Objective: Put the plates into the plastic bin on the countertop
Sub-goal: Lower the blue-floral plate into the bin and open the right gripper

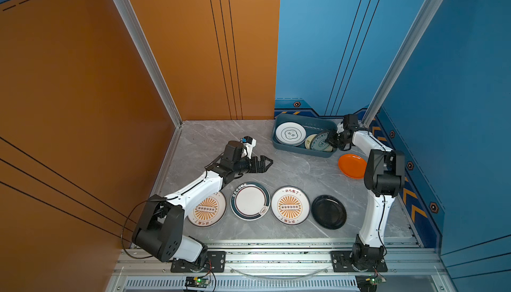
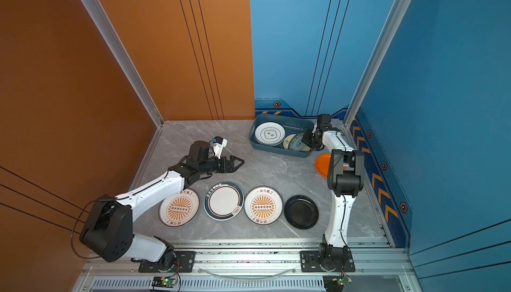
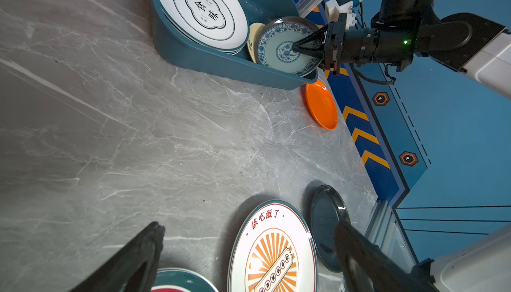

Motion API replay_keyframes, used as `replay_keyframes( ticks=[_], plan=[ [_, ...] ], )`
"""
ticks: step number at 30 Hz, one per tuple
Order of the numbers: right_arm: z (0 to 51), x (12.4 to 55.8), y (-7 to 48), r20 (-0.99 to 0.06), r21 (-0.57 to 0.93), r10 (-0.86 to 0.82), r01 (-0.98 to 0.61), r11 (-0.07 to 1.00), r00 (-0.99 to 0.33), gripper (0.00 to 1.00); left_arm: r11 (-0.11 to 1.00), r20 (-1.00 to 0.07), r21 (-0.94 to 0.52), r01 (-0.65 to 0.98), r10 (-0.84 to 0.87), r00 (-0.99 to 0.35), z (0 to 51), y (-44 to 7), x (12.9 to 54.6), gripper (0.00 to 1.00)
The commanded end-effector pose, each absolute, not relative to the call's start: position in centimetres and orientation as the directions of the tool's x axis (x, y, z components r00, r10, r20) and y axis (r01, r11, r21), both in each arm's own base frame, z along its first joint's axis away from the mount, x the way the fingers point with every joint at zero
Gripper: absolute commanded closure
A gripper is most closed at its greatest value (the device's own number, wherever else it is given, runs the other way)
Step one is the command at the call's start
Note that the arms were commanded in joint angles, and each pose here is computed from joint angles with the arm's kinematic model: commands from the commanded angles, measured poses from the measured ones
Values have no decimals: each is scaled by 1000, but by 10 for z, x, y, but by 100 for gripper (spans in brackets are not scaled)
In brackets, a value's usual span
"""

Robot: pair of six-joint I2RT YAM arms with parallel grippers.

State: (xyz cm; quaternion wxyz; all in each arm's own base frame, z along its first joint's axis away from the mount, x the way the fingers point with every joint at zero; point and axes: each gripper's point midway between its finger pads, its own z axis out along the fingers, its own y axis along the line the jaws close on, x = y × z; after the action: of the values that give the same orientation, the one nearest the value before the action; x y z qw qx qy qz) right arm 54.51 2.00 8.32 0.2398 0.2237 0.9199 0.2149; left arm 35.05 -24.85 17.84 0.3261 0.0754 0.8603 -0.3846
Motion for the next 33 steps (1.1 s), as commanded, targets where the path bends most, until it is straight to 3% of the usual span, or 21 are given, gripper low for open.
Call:
replay_keyframes(
  ticks=[1,5,9,33],
  plan=[
    [79,539,18,-338,454,490,317,833,-803,79,671,-646,-611,420,-116,-754,192,-253,351,2],
    [80,537,15,-341,440,487,321,838,-804,69,674,-644,-609,418,-113,-757,191,-252,350,2],
    [83,535,12,-348,429,486,325,843,-802,65,671,-640,-613,418,-111,-760,189,-253,349,2],
    [118,500,-15,-427,321,463,349,881,-777,59,666,-644,-609,431,-99,-758,190,-254,342,2]
  ],
)
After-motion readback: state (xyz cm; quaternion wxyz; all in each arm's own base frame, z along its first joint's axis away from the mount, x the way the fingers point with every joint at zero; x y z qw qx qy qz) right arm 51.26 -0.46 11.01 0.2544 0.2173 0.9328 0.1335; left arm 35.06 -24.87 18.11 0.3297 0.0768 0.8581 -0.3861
